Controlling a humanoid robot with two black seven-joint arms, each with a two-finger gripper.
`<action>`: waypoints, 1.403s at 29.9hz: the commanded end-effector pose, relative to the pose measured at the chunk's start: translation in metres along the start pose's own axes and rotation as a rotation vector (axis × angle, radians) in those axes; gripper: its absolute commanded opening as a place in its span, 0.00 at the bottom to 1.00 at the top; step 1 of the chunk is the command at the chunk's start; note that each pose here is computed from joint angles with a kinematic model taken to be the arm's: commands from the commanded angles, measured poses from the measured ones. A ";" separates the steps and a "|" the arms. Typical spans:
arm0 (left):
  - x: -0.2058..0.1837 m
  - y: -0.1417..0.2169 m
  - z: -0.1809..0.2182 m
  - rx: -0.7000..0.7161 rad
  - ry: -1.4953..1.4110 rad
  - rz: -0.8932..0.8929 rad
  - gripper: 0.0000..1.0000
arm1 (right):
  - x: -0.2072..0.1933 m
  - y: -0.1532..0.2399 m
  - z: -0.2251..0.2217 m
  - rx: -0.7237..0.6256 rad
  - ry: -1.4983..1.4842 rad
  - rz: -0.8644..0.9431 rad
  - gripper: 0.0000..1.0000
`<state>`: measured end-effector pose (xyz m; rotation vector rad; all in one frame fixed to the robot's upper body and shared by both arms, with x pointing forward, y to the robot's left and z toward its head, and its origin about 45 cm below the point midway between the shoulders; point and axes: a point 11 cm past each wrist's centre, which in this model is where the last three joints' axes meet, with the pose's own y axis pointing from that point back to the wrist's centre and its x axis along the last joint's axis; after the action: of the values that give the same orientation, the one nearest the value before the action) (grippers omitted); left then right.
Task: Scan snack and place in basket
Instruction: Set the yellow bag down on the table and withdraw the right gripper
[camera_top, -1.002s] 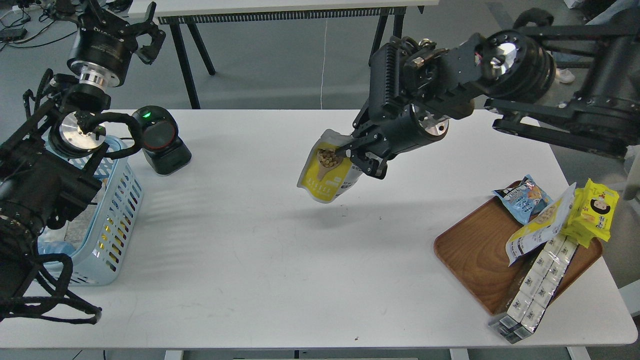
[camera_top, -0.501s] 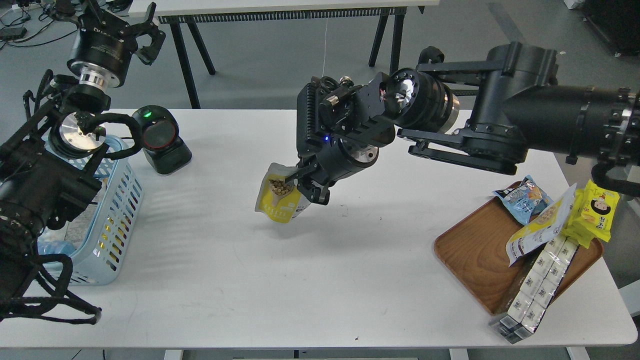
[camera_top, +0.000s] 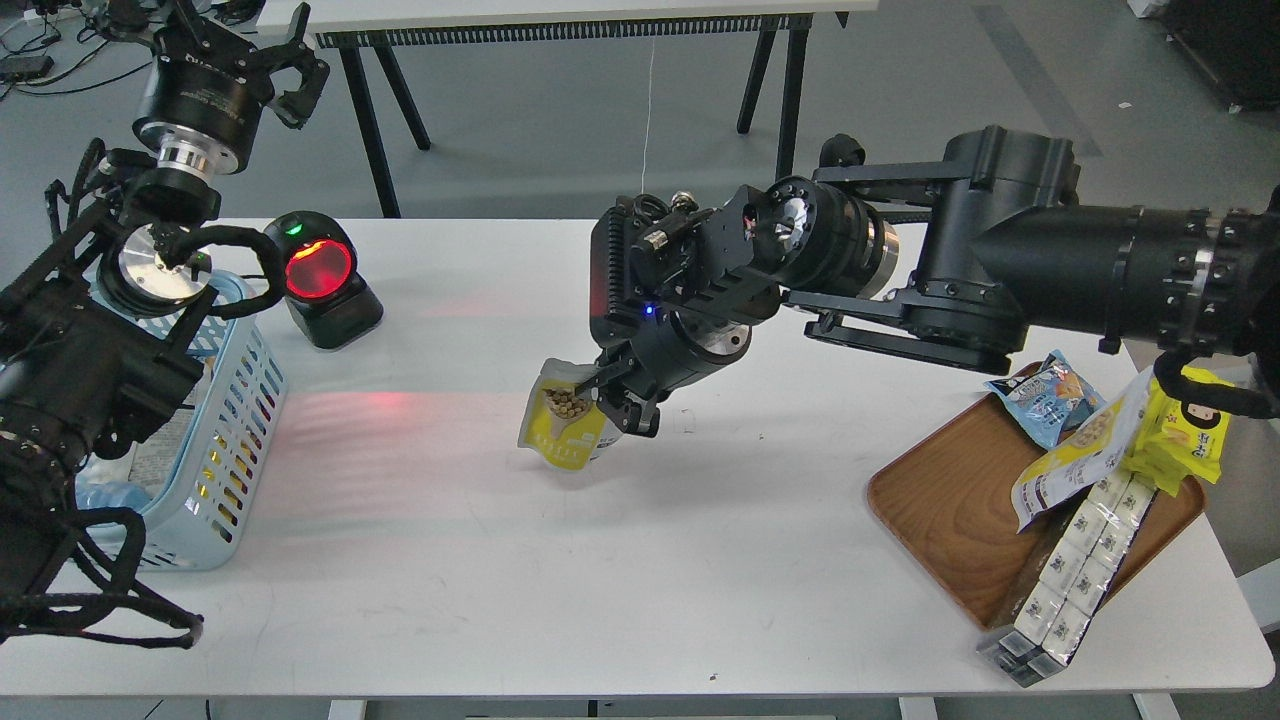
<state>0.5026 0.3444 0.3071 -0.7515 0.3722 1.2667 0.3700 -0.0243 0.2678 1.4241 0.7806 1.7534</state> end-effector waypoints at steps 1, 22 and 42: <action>0.000 0.000 0.001 -0.002 -0.002 0.000 1.00 | -0.006 -0.003 -0.002 0.006 0.000 -0.017 0.03; -0.001 -0.002 0.005 0.005 -0.008 -0.006 1.00 | -0.004 0.075 0.006 -0.041 -0.047 0.024 0.55; -0.040 -0.027 0.060 0.189 -0.368 -0.162 0.99 | -0.094 0.169 0.064 -0.173 -0.752 0.455 0.97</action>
<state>0.5071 0.3535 0.3682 -0.4526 0.1808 1.1856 0.4013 -0.1741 0.3676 1.9584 0.0590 1.4375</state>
